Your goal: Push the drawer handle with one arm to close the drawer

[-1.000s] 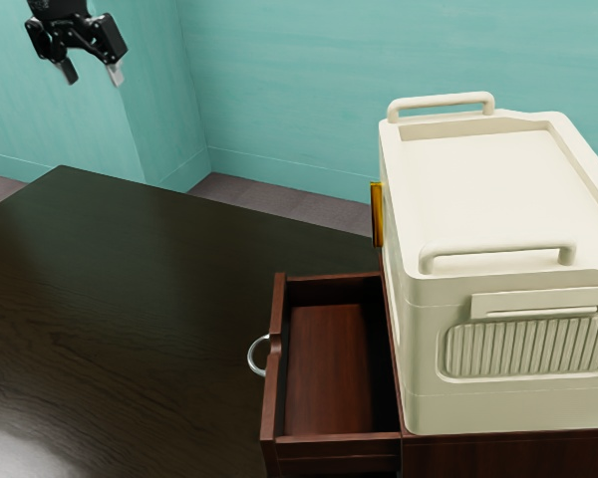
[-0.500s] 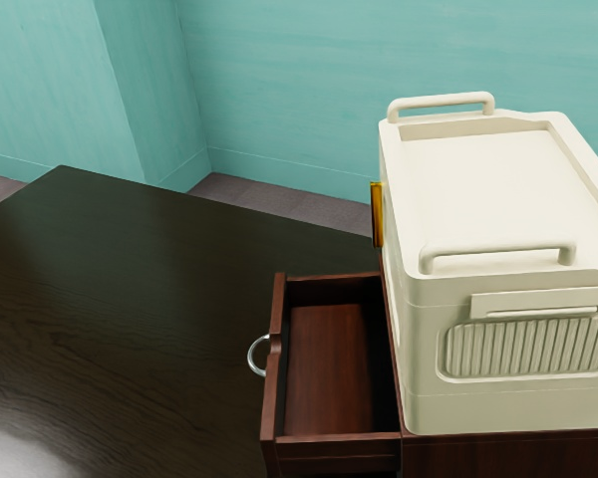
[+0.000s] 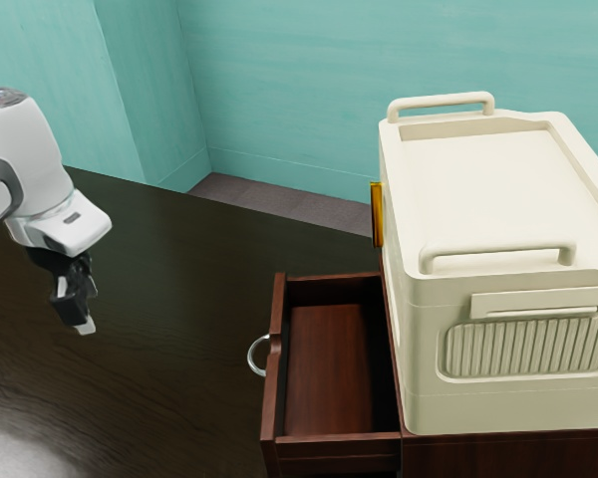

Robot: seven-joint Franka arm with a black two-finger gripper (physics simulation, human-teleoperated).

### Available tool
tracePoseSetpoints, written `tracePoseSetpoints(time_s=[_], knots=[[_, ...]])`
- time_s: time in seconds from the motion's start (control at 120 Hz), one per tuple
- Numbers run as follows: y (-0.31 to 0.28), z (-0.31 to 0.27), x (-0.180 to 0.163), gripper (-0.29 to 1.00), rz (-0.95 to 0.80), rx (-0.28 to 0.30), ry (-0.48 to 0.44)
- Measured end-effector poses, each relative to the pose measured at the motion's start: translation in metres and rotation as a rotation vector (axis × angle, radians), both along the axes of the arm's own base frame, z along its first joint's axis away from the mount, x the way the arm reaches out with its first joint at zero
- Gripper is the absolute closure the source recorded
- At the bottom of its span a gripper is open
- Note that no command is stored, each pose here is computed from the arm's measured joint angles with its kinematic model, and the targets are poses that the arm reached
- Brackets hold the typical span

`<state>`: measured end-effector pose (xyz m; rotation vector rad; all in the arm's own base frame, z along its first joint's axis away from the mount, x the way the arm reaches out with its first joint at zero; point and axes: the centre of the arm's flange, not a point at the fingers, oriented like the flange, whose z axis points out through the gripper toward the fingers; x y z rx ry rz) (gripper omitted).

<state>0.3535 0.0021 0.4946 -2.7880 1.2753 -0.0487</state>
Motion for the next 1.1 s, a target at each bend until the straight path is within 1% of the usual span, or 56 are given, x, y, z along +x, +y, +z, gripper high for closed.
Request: tracePoseSetpoints(time_s=[0.225, 0.3, 0.383, 0.525, 0.633, 0.867, 1.1], knots=[[-0.031, -0.022, 0.014, 0.57, -0.128, -0.014, -0.022], [-0.042, -0.032, 0.018, 0.65, -0.158, -0.014, -0.016], [-0.054, -0.042, 0.023, 0.70, -0.184, -0.013, -0.007], [-0.081, -0.057, 0.029, 0.75, -0.224, -0.002, -0.002], [-0.092, -0.069, 0.034, 0.77, -0.224, -0.008, 0.002], [-0.119, -0.083, 0.039, 0.78, -0.222, -0.029, -0.002], [-0.149, -0.088, 0.050, 0.78, -0.229, -0.034, -0.008]])
